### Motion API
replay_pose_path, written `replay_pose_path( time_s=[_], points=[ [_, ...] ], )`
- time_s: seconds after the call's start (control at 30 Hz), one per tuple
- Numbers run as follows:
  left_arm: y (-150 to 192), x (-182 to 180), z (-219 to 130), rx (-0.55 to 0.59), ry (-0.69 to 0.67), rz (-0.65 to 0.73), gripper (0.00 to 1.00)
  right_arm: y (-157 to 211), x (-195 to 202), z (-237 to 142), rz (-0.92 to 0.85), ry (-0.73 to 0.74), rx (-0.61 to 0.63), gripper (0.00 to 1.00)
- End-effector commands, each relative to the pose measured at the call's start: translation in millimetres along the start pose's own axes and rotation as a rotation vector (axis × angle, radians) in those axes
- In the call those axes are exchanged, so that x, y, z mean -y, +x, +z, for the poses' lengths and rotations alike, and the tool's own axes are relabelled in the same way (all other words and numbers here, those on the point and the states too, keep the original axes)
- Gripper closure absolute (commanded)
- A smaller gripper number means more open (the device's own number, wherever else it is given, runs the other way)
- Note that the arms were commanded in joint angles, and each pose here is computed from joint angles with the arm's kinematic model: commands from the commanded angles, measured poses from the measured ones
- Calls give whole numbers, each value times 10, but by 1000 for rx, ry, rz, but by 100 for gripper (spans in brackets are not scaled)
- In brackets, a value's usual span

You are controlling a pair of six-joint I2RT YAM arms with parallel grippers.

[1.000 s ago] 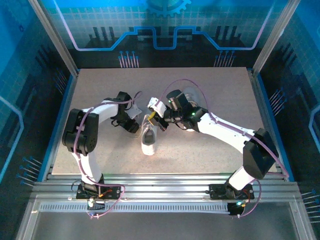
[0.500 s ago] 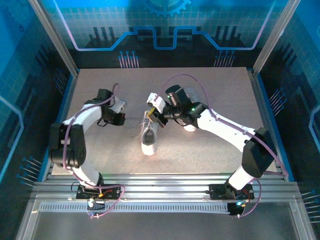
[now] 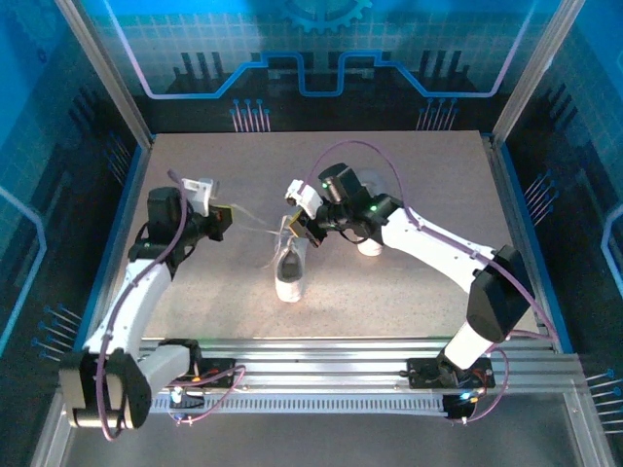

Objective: Tie the shoes

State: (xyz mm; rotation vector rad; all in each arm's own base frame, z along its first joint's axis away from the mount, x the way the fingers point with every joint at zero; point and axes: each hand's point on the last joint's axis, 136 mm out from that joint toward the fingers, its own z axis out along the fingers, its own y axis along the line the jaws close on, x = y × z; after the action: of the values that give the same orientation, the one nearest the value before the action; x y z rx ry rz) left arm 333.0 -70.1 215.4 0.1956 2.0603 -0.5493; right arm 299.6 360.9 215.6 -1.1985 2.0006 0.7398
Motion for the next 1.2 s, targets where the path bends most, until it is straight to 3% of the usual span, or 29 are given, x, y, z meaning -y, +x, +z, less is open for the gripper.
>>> replay_pose_path(
  time_s=[0.0,0.23,0.43,0.73,0.83,0.97,1.17],
  points=[
    [-270,298,-193,167,131,19,100,-1,30,30,39,7,-34,100],
    [-285,953,-600,381,347,278,100,28,161,109,110,30,-96,100],
    [134,1536,-458,223,484,483,100,-44,228,194,146,-4,-90,100],
    [772,2302,133,-12,631,744,100,-113,154,199,134,-63,-73,100],
    [797,2389,313,-67,631,741,82,-95,143,186,127,-75,-72,100],
    [671,2396,308,-18,606,748,52,-65,150,156,118,-76,-65,100],
    [459,2188,51,13,545,721,42,-49,180,96,102,-65,-33,100]
  ],
)
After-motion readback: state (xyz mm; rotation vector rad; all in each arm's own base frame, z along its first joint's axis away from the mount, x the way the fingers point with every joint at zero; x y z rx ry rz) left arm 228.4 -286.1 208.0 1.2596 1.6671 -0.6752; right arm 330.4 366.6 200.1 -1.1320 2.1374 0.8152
